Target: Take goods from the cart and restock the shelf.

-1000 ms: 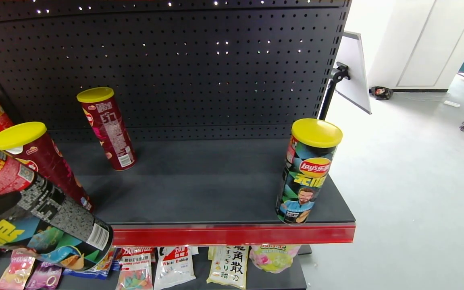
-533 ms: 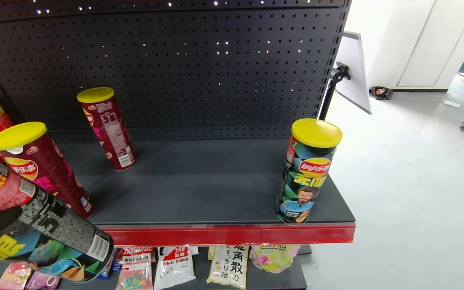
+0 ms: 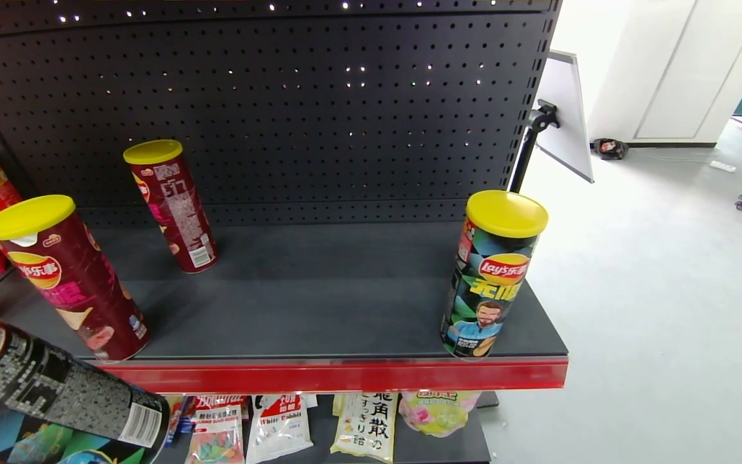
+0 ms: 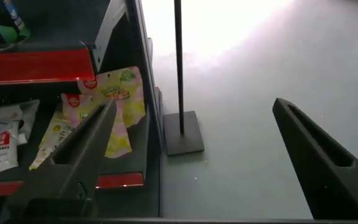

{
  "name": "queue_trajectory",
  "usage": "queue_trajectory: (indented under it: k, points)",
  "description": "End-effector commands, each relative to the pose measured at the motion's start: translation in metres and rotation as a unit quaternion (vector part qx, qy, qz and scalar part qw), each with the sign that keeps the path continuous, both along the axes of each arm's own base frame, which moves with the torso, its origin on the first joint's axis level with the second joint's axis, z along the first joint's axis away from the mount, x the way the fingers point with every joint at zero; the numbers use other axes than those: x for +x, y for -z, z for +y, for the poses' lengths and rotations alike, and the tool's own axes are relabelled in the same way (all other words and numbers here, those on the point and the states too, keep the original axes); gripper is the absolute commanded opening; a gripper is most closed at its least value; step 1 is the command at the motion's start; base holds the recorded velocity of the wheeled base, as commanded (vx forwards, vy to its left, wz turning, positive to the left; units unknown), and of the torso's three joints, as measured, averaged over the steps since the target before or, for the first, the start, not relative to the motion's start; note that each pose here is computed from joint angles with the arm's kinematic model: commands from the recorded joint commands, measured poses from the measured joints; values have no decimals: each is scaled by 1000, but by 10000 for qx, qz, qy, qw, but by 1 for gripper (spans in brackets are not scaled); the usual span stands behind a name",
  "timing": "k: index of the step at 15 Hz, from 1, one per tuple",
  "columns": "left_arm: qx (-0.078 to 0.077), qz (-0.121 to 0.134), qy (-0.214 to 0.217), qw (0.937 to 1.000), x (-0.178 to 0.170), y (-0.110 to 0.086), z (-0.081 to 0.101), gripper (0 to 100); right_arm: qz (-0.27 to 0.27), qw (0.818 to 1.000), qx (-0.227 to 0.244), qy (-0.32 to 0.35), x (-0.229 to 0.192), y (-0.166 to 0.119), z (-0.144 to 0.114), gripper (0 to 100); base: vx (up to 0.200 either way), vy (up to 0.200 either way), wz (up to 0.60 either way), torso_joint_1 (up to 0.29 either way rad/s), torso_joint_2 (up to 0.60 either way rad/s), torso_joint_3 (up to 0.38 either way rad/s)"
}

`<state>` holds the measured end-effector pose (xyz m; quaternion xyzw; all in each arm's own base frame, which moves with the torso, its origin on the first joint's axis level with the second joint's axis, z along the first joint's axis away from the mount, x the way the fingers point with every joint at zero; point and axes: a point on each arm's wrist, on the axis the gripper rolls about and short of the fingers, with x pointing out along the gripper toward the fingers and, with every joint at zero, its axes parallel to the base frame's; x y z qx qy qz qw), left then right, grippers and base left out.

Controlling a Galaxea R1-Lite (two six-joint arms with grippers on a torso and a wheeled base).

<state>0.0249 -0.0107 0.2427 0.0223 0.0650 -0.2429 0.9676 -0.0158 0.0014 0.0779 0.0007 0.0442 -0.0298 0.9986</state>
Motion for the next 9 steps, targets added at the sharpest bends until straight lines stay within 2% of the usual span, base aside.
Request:
queue_trajectory:
  k: [1,3,9]
  points:
    - [0,-82,0,10000,-4,-1,0,0,34,10000,-8,-1,0,0,0,100,0,0,0,0,0,0]
    - [1,-82,-8,10000,-3,-1,0,0,34,10000,-8,-8,0,0,0,100,0,0,0,0,0,0]
    - [0,-78,-54,10000,-3,-1,0,0,33,10000,-1,0,0,0,0,100,0,0,-600,3,2,1]
